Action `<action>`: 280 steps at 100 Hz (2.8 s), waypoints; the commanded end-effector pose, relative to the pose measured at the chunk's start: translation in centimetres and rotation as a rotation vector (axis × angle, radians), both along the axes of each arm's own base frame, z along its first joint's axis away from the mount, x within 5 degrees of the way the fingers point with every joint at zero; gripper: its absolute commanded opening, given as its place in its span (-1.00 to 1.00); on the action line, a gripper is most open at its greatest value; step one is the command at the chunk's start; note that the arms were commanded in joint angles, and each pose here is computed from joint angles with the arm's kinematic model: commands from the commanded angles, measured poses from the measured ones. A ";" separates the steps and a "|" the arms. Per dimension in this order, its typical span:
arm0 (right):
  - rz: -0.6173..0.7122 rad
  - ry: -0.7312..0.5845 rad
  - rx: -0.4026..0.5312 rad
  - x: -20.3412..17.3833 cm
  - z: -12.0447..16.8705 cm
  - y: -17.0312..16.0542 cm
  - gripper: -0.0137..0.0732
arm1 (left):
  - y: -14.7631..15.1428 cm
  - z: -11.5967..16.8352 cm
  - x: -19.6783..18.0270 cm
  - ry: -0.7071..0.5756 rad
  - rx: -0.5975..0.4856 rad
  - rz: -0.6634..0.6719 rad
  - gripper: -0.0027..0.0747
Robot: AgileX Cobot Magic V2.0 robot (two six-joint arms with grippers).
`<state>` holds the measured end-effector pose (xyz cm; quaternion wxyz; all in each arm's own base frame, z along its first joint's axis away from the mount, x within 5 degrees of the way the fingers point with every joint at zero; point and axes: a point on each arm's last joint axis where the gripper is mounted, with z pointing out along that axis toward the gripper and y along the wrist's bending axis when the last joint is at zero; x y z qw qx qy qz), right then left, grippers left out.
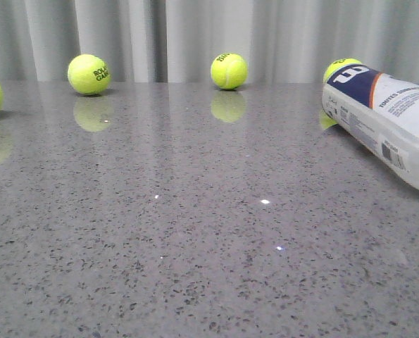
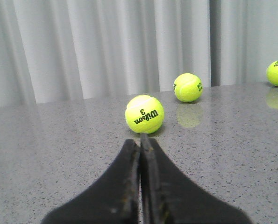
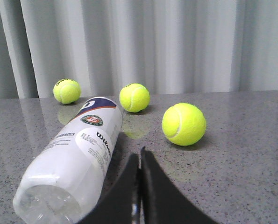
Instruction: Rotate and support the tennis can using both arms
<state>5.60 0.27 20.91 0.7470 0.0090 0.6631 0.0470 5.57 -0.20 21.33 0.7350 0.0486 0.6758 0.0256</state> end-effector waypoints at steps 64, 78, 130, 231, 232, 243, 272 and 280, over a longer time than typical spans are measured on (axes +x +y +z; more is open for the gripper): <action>0.004 0.134 -0.009 -1.1 10.4 0.0 -0.84 | 0.0 -0.6 -0.2 -0.076 -0.011 -0.006 -0.99; 0.007 0.293 -0.017 -0.6 14.5 0.0 -0.84 | 0.0 -0.6 -0.2 -0.076 -0.011 -0.006 -0.99; 0.016 0.658 -0.029 5.3 17.9 0.4 -0.51 | 0.0 -0.6 -0.2 -0.076 -0.011 -0.006 -0.99; 0.225 0.869 -0.057 19.1 15.9 4.3 0.78 | 0.0 -0.6 -0.2 -0.076 -0.011 -0.006 -0.99; 0.224 0.876 -0.058 19.4 15.7 4.3 0.78 | 0.0 -0.6 -0.2 -0.076 -0.011 -0.006 -0.99; 0.220 0.903 -0.059 21.6 14.9 4.5 0.78 | 0.0 -0.6 -0.2 -0.076 -0.011 -0.006 -0.99; 0.219 0.972 -0.079 25.4 11.2 5.1 0.78 | 0.0 -0.6 -0.2 -0.076 -0.011 -0.006 -0.99; 0.227 0.995 -0.087 25.8 10.4 5.4 0.78 | 0.0 -0.6 -0.2 -0.076 -0.011 -0.006 -0.99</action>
